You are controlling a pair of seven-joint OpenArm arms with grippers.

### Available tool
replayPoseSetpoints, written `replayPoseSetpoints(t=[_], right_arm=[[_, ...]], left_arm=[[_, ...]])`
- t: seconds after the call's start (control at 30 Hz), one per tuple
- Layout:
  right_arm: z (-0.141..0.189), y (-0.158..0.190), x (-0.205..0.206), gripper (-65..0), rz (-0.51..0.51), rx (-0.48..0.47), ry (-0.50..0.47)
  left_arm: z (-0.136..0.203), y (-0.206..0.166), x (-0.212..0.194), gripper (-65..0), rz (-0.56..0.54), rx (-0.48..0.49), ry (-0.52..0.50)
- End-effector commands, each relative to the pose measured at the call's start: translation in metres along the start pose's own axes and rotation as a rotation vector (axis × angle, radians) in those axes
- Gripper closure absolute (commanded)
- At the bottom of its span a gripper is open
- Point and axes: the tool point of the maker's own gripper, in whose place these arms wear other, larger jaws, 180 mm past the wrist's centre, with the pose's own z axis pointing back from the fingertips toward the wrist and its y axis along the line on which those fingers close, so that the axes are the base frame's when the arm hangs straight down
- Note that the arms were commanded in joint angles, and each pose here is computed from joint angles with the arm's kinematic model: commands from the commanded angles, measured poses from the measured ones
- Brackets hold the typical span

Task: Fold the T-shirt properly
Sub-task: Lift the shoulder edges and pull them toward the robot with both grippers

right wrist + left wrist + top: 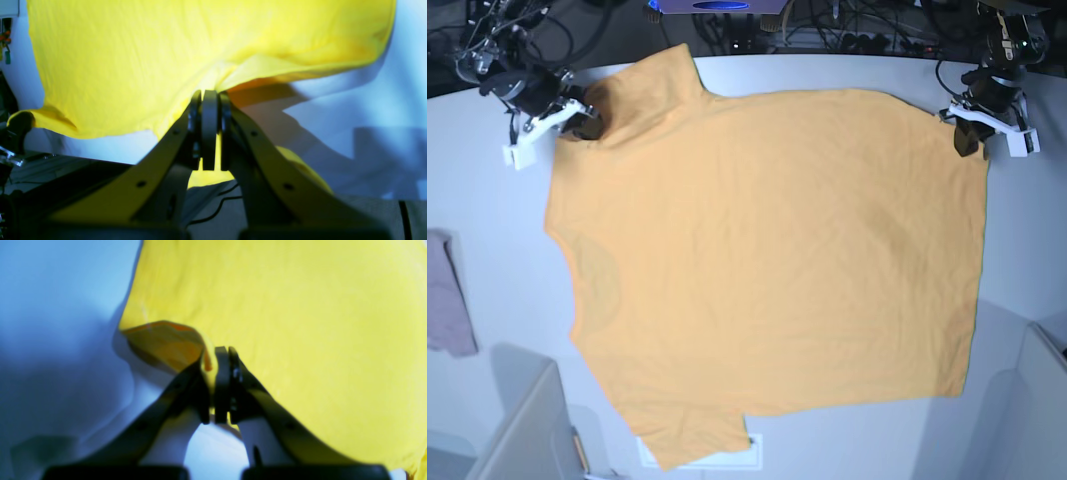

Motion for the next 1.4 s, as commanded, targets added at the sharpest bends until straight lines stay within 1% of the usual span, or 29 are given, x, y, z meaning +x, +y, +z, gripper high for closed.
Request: replayPoseSetpoints(t=[0.0,0.1,0.23,0.47,0.63,0.77,0.9,1.03,1.17,1.3,1.37], right_arm=[[0.003,0.007,0.015,0.0,0.019,0.023,-0.052],[0.001,0.012,0.027,0.0,0.031,0.038,-0.078],[-0.001,0.021,0.046,0.0,0.051,0.06,-0.121],[-0.004,0.036,0.077,0.0,0.079,0.098,-0.188],[-0.006,0.045,0.098,0.0,0.094,0.12,-0.228],[-0.021,0.042,0.103,0.0,0.051,0.148,-0.207],[-0.035,0.038,0.107,0.0,0.009,0.169,-0.185],[-0.04,0.042,0.117,0.0,0.0,0.189,-0.192],[-0.047,0.047,0.131,0.0,-0.013,0.215,-0.199],[-0.058,0.047,0.138,0.0,-0.111,0.23,-0.179],[-0.062,0.049,0.143,0.0,-0.125,0.242,-0.177]], left_arm=[[0.002,-0.003,0.013,0.0,-0.014,-0.015,-0.037],[-0.002,-0.006,0.022,0.0,-0.008,-0.017,-0.061],[-0.007,0.0,0.032,0.0,0.034,0.021,-0.089],[-0.015,-0.009,0.05,0.0,0.039,-0.002,-0.134],[-0.018,-0.006,0.059,0.0,0.064,0.021,-0.157],[-0.02,-0.009,0.068,0.0,0.066,0.012,-0.179],[-0.027,-0.004,0.068,0.0,0.087,0.018,-0.176],[-0.031,0.001,0.066,0.0,0.104,0.026,-0.172],[-0.036,-0.003,0.076,0.0,0.112,0.015,-0.193],[-0.042,-0.002,0.081,0.0,0.124,0.013,-0.202],[-0.045,0.001,0.08,0.0,0.123,0.024,-0.199]])
